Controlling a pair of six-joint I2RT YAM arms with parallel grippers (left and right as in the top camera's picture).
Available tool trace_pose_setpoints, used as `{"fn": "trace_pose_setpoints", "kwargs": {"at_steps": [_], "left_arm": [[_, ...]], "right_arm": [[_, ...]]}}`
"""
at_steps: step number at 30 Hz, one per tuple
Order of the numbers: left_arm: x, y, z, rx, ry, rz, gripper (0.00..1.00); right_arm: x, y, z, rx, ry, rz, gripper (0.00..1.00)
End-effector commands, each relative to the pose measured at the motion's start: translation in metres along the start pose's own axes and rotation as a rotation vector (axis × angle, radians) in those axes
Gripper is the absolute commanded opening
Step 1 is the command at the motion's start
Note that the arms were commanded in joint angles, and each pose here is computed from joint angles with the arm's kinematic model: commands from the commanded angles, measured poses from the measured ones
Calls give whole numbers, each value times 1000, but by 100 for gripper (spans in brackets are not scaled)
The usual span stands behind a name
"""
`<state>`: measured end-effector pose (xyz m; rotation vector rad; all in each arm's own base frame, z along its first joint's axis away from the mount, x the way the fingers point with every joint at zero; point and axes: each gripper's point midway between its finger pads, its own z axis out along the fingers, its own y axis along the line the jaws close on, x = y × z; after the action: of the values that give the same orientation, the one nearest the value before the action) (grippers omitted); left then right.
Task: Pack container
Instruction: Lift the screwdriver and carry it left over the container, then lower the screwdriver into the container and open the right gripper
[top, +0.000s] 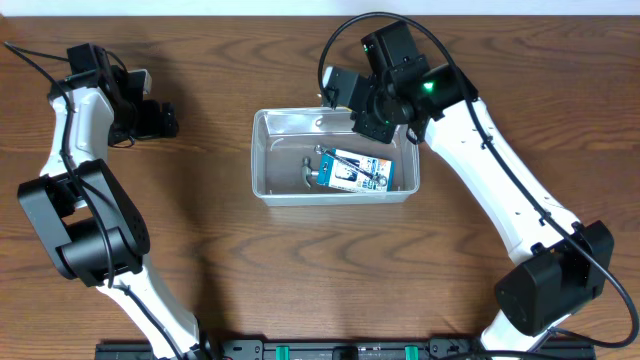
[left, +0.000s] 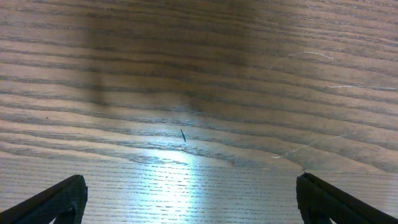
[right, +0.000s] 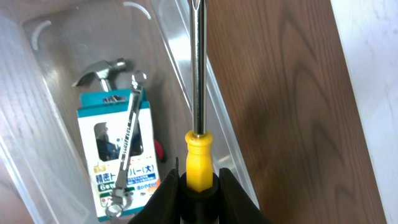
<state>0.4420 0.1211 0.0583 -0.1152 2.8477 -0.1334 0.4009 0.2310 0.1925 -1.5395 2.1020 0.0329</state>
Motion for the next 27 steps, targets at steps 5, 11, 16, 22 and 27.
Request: {"fn": "trace_pose_setpoints", "kwargs": {"at_steps": [5,11,16,22,27], "left_arm": [[3,1,3,-7,10,5,98],[3,1,3,-7,10,5,98],[3,1,3,-7,10,5,98],[3,1,3,-7,10,5,98],[3,1,3,-7,10,5,98]], "right_arm": [[0,9,17,-57,5,-12,11],[14,22,47,-133,65,-1,12],[26,37,69,-211,109,11,12],[36,52,83,-276,153,18,13],[40,56,89,-293,166,21,14]]}}
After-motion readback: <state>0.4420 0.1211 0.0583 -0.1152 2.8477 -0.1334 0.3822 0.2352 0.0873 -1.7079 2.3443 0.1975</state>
